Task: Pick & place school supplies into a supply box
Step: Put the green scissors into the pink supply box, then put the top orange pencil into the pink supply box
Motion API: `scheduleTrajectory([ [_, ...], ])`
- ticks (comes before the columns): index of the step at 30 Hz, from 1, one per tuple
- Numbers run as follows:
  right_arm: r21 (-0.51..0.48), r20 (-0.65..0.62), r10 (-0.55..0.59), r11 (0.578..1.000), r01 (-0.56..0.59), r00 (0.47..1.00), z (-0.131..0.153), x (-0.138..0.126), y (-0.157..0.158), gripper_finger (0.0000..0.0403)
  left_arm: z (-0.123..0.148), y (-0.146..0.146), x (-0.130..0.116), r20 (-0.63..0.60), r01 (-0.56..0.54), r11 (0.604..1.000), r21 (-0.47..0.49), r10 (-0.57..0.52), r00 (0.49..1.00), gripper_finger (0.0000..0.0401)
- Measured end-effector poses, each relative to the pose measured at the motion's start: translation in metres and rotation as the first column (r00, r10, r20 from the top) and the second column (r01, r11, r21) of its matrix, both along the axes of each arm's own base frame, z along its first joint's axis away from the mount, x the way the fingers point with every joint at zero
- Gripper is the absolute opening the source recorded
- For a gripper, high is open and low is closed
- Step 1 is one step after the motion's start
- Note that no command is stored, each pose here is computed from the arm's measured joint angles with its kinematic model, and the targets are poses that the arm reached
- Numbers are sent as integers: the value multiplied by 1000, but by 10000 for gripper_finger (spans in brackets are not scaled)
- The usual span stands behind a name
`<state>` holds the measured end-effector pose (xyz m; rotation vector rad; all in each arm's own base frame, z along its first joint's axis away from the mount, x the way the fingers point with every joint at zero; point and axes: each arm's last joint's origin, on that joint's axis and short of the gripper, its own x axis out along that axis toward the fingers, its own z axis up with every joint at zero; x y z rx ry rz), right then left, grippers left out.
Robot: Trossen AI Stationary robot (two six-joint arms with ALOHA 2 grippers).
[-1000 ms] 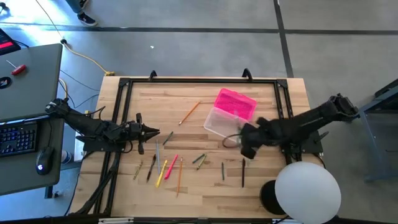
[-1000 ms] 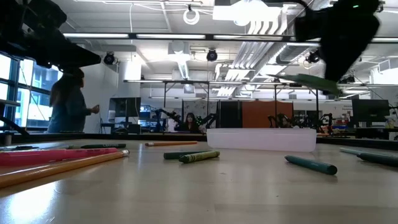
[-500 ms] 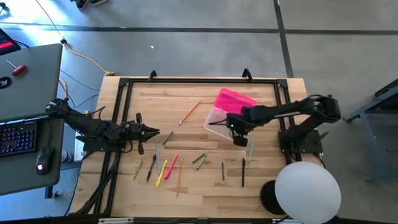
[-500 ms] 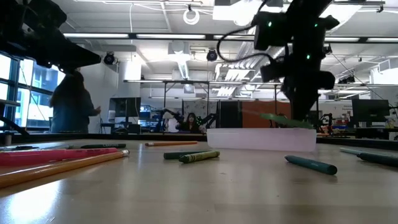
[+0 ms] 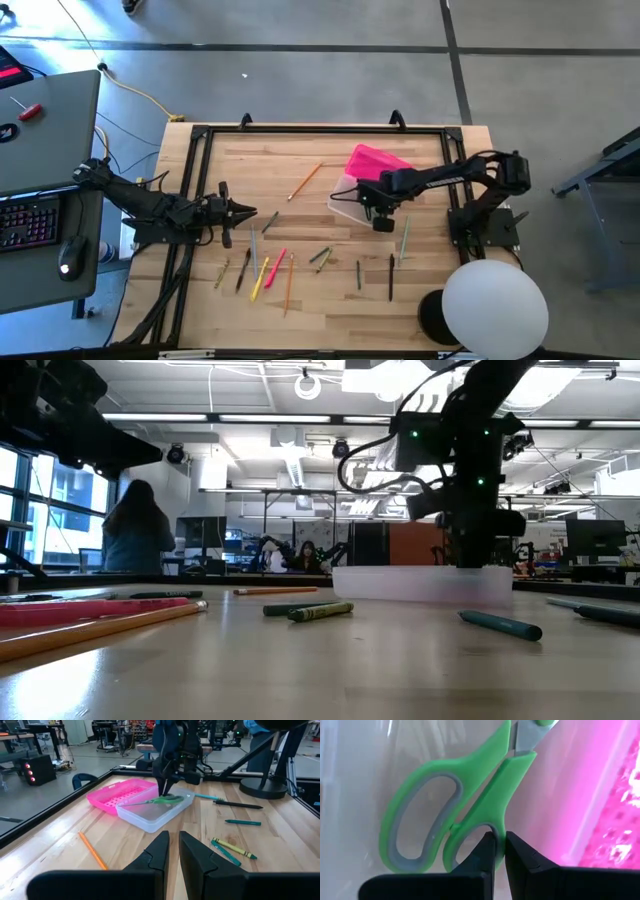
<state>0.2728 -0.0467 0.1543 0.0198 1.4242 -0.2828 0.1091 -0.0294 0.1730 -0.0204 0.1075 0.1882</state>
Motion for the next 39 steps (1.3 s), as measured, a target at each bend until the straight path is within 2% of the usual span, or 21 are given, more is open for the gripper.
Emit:
scheduleTrajectory([
  [4, 26, 37, 2, 1000, -3, 999, 0, 3, -4, 12, 0, 0, 0, 0, 0, 1000, 0, 0, 1000, 74],
  [17, 94, 34, 33, 995, -36, 999, 0, 2, -2, 18, 0, -1, 0, -4, 30, 1000, -2, -30, 1000, 74],
  [28, -16, 5, 60, 998, -60, 998, 1, 1, -5, 125, 0, -1, 0, -1, 30, 1000, -10, -30, 1000, 74],
  [30, 0, 13, 45, 999, -45, 999, 1, 1, -5, 138, 0, -1, 0, 6, 24, 998, -50, -24, 1000, 74],
  [35, 14, 15, 8, 1000, -8, 1000, 8, 5, -1, 151, 1, 1, 0, 51, -46, 974, -222, 58, 997, 74],
  [39, 2, 17, 26, 1000, -26, 1000, 26, 14, 4, 145, 18, 1, 0, 98, -60, 949, -309, 94, 991, 74],
])
